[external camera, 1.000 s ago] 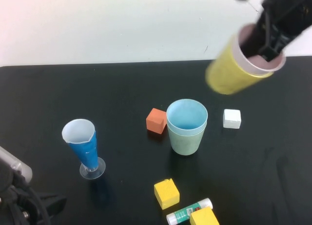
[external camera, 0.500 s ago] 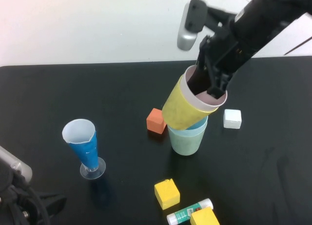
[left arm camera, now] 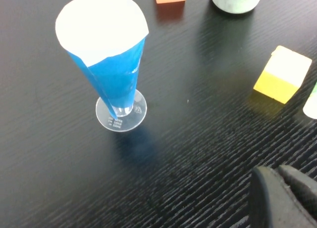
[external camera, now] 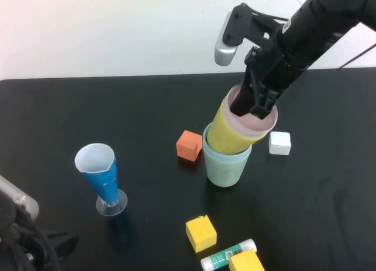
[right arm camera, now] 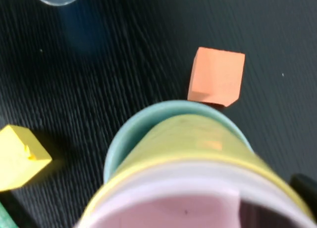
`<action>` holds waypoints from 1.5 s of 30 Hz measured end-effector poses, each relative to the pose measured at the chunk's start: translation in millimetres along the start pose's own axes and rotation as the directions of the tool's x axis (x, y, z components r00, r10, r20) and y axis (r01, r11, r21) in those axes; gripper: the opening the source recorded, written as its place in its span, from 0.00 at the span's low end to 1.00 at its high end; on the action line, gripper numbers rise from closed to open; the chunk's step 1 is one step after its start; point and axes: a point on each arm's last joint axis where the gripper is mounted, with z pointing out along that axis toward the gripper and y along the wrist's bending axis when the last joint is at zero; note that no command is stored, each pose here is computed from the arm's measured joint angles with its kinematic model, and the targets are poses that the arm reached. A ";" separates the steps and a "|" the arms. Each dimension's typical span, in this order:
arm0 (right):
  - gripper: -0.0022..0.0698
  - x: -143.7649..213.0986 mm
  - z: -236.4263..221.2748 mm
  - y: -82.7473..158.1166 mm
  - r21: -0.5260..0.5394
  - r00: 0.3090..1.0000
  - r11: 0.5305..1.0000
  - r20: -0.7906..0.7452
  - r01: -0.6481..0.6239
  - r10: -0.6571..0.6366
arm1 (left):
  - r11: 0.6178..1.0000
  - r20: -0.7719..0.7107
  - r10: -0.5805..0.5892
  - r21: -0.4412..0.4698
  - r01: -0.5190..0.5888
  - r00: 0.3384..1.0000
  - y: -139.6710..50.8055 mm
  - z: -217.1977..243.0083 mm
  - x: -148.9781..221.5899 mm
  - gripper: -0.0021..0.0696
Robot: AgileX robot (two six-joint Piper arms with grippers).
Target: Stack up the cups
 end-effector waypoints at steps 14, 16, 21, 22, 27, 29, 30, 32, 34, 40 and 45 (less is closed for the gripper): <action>0.48 -19.4 -53.0 12.7 0.036 0.997 0.999 0.080 -0.019 0.016 | 1.000 0.084 0.023 -0.020 -0.022 0.996 1.4 -4.0 -5.4 0.03; 0.47 -22.9 -71.4 21.1 0.048 0.993 0.999 0.114 -0.008 0.003 | 0.999 0.128 0.026 -0.025 -0.023 0.991 1.5 -6.6 -5.5 0.03; 0.34 -23.6 -115.3 51.3 0.062 0.977 0.996 0.199 0.060 -0.072 | 1.000 0.159 -0.013 -0.022 0.017 0.987 1.7 -8.0 9.5 0.03; 0.31 -22.6 -123.6 58.6 0.063 0.972 0.995 0.216 0.076 -0.088 | 0.999 0.163 -0.027 -0.022 0.031 0.986 1.9 -8.3 14.2 0.03; 0.08 -7.1 -149.3 97.4 0.036 0.947 0.987 0.278 0.157 -0.160 | 0.991 0.224 -0.111 -0.049 0.125 0.968 5.7 -16.9 34.8 0.03; 0.05 4.4 -153.4 112.9 0.018 0.946 0.986 0.280 0.164 -0.162 | 0.986 0.260 -0.131 -0.070 0.154 0.957 8.3 -21.9 41.2 0.03; 0.04 10.6 -156.4 121.2 0.022 0.943 0.986 0.288 0.167 -0.166 | 0.980 0.271 -0.148 -0.086 0.177 0.951 10.2 -24.5 45.5 0.03; 0.04 22.0 -164.5 136.5 0.063 0.932 0.985 0.317 0.162 -0.174 | 0.973 0.293 -0.162 -0.111 0.202 0.942 12.8 -31.4 51.4 0.03; 0.03 33.9 -168.8 149.3 0.114 0.920 0.981 0.344 0.157 -0.187 | 0.967 0.303 -0.162 -0.144 0.213 0.939 15.6 -37.3 56.5 0.03; 0.03 77.5 -174.7 187.9 0.319 0.863 0.941 0.438 0.114 -0.253 | 0.954 0.255 -0.163 -0.205 0.218 0.953 20.0 -40.4 67.8 0.03; 0.03 113.9 -169.7 210.1 0.460 0.820 0.888 0.504 0.012 -0.272 | 0.952 0.233 -0.169 -0.214 0.220 0.958 20.5 -40.1 70.0 0.03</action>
